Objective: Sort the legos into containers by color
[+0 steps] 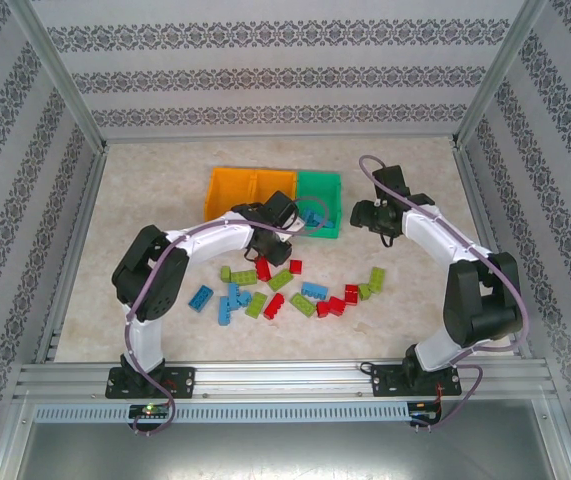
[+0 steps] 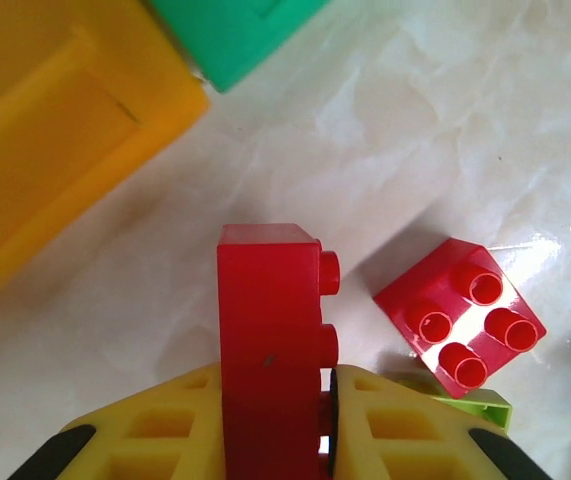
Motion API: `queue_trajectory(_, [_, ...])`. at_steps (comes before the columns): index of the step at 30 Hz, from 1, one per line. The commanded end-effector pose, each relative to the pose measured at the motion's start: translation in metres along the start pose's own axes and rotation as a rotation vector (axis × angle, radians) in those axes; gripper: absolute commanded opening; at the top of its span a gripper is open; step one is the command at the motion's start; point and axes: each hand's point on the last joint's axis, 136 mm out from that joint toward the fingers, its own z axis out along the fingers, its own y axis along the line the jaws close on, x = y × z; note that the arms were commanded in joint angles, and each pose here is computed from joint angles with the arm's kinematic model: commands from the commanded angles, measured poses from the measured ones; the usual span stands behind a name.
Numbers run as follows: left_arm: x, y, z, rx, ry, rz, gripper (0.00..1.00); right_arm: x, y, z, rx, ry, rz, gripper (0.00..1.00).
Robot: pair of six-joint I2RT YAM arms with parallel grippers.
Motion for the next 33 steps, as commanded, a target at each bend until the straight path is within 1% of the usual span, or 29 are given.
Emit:
queue_trajectory(1, [-0.026,0.018,-0.043,-0.083,-0.101,-0.049,0.23,0.0,-0.002,-0.005,-0.012,-0.019,0.025,0.67])
queue_trajectory(4, [-0.04,0.033,-0.057,-0.091,-0.158,-0.112,0.21,0.004,0.0,-0.006,-0.031,-0.018,0.024,0.67])
queue_trajectory(7, [-0.053,0.049,-0.062,-0.095,-0.186,-0.178,0.21,0.008,0.008,-0.009,-0.053,-0.02,-0.003,0.66])
queue_trajectory(9, [-0.062,0.058,-0.06,-0.091,-0.19,-0.214,0.2,0.012,0.017,-0.012,-0.065,-0.021,-0.041,0.66])
queue_trajectory(12, [-0.071,0.076,-0.05,-0.081,-0.181,-0.308,0.18,0.022,0.03,-0.014,-0.059,-0.014,-0.098,0.66])
queue_trajectory(16, [-0.079,0.099,-0.035,-0.073,-0.174,-0.426,0.16,0.038,0.04,-0.012,-0.053,0.016,-0.073,0.66])
queue_trajectory(17, [-0.083,0.101,-0.032,-0.066,-0.177,-0.438,0.22,0.043,0.041,-0.011,-0.052,0.024,-0.052,0.66])
queue_trajectory(18, [-0.084,0.104,-0.028,-0.068,-0.174,-0.452,0.24,0.047,0.044,-0.01,-0.055,0.032,-0.033,0.65])
queue_trajectory(22, [-0.092,0.107,-0.018,-0.042,-0.17,-0.491,0.24,0.063,0.067,-0.009,-0.094,0.046,0.013,0.65])
queue_trajectory(24, [-0.093,0.108,-0.014,-0.032,-0.169,-0.511,0.26,0.07,0.081,-0.009,-0.111,0.058,0.018,0.65])
queue_trajectory(25, [-0.094,0.108,-0.014,-0.029,-0.171,-0.519,0.28,0.073,0.087,-0.009,-0.118,0.063,0.015,0.65])
queue_trajectory(26, [-0.094,0.107,-0.014,-0.026,-0.171,-0.527,0.33,0.076,0.095,-0.008,-0.125,0.068,0.008,0.65])
queue_trajectory(27, [-0.094,0.107,-0.014,-0.024,-0.17,-0.537,0.41,0.081,0.101,-0.007,-0.131,0.076,-0.003,0.65])
queue_trajectory(30, [-0.091,0.108,-0.017,-0.034,-0.168,-0.555,0.59,0.095,0.116,-0.002,-0.124,0.109,-0.037,0.65])
queue_trajectory(32, [-0.089,0.11,-0.021,-0.047,-0.168,-0.567,0.7,0.105,0.122,0.003,-0.117,0.132,-0.051,0.65])
queue_trajectory(33, [-0.088,0.11,-0.024,-0.053,-0.17,-0.572,0.74,0.11,0.125,0.006,-0.112,0.144,-0.053,0.65])
